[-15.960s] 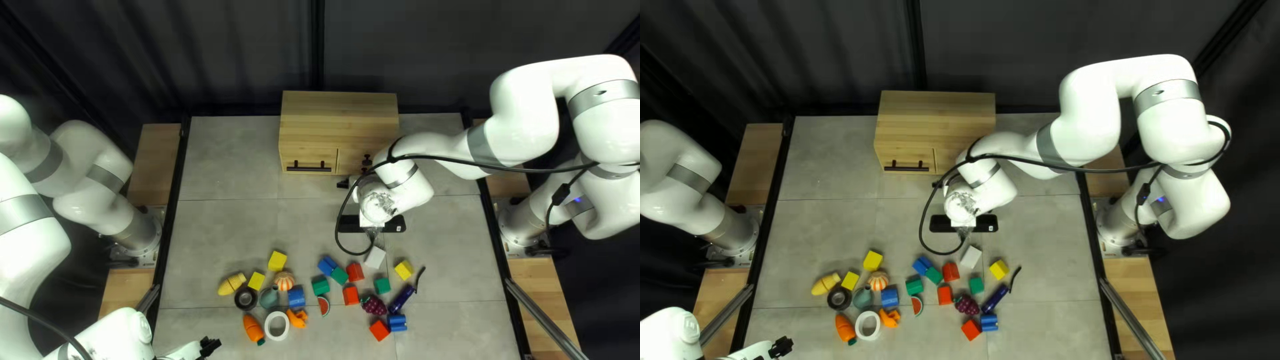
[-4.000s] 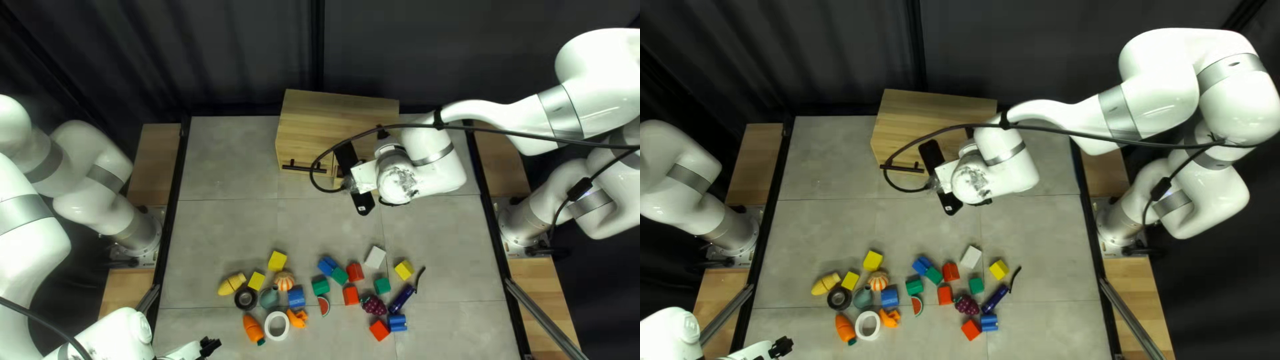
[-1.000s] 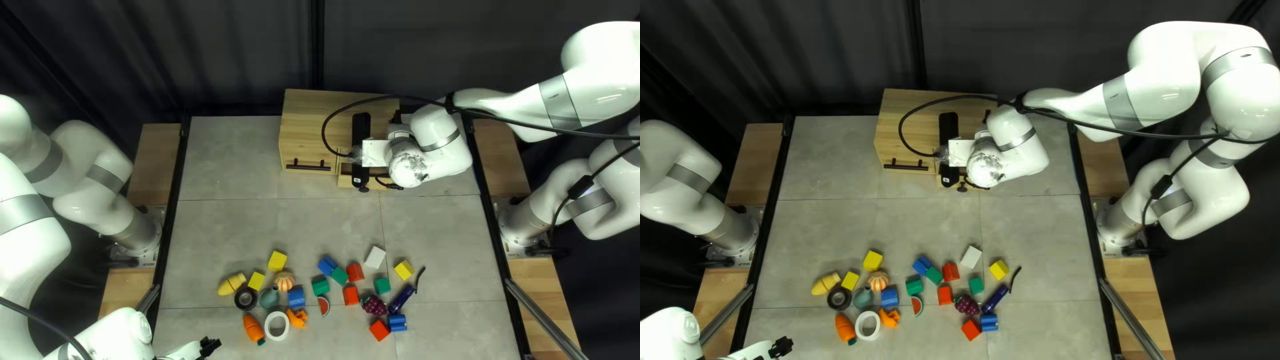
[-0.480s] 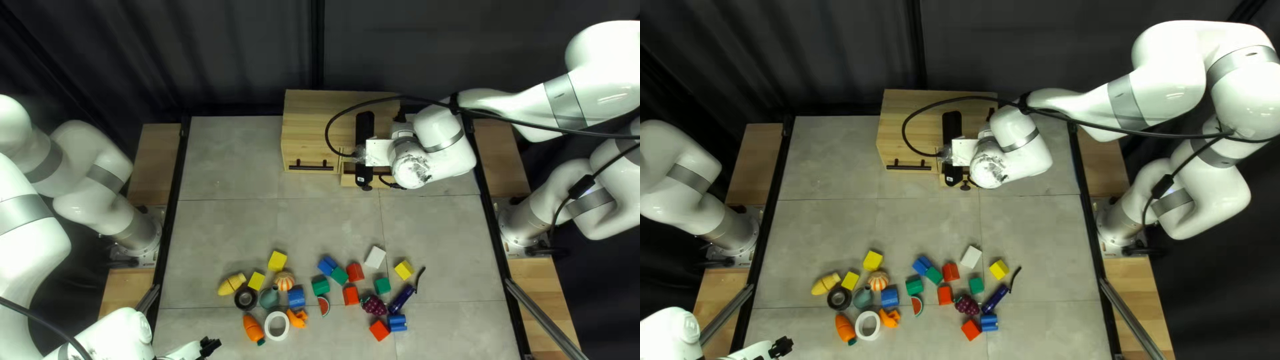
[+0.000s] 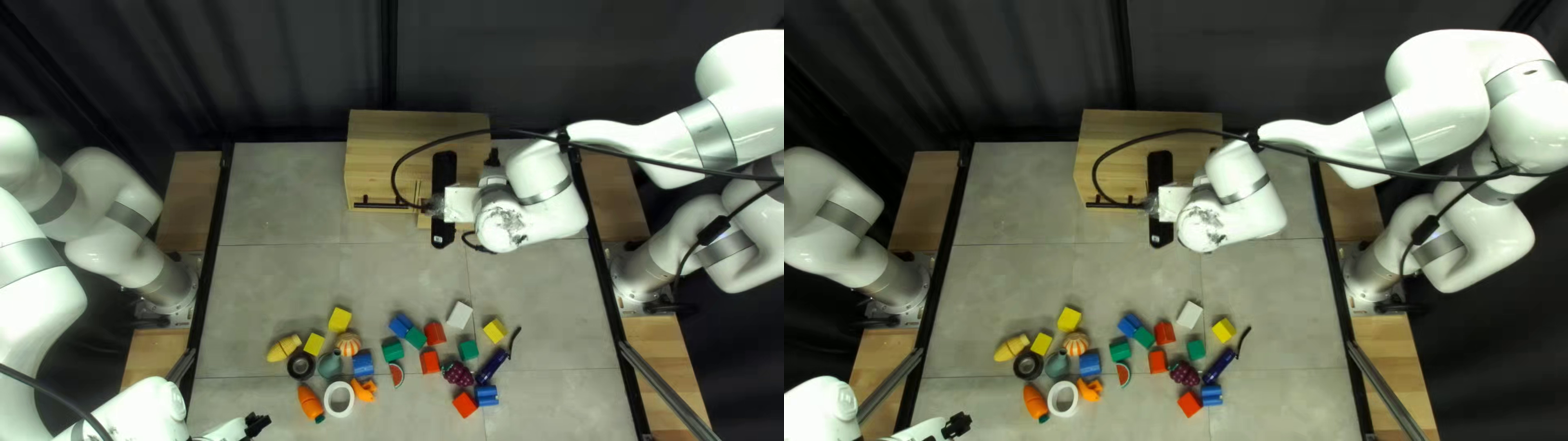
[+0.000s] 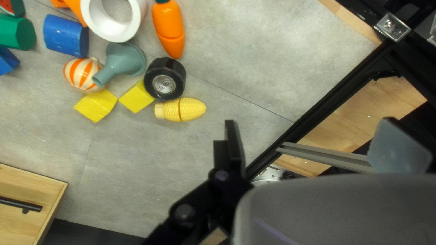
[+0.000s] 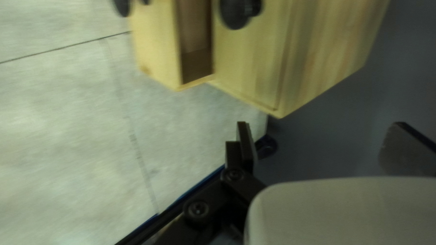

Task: Open drawers and place objects into drawer and close

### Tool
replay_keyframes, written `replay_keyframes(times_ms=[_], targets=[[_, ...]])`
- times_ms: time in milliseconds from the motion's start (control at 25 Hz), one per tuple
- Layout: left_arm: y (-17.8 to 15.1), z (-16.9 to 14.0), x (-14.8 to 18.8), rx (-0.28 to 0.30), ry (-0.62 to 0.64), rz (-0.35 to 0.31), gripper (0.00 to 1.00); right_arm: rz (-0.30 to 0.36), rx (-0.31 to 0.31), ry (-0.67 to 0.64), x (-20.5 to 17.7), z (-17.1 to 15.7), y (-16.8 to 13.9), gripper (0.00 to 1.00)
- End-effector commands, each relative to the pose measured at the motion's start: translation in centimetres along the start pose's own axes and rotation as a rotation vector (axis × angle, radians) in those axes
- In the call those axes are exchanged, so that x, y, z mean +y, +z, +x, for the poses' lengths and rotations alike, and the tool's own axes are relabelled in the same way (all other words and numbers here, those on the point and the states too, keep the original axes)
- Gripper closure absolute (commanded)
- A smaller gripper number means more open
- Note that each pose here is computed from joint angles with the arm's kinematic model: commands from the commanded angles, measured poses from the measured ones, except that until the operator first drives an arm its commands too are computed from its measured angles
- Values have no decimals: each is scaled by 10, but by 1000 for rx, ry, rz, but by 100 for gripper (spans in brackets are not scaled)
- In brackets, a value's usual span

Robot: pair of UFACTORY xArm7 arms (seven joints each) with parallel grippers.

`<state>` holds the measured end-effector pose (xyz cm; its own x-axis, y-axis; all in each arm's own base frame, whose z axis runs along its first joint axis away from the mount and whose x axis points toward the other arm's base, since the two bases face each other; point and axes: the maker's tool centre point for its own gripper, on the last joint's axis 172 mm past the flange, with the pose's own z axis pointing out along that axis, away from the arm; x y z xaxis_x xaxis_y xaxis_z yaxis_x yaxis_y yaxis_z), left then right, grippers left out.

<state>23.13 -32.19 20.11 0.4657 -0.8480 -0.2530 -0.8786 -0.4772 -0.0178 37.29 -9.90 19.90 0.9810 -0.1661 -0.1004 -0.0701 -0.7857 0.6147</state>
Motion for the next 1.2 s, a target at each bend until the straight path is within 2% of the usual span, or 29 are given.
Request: replay_keyframes(times_ms=[40,240,520,640,920,1000,1120,1200], targets=[[0,0,0,0,0,0,0,64,-5,26,-32,-4,-19,0],[0,0,0,0,0,0,0,148,13,49,-65,0,-20,0],[0,0,0,0,0,0,0,253,27,50,-83,24,-24,0],[0,0,0,0,0,0,0,256,41,5,-79,32,-22,0],[0,0,0,0,0,0,0,256,41,5,-79,32,-22,0],[0,0,0,0,0,0,0,233,58,-34,-79,33,-20,0],[0,0,0,0,0,0,0,259,104,-88,-81,33,-3,0],[0,0,0,0,0,0,0,259,104,-88,-81,33,-3,0]])
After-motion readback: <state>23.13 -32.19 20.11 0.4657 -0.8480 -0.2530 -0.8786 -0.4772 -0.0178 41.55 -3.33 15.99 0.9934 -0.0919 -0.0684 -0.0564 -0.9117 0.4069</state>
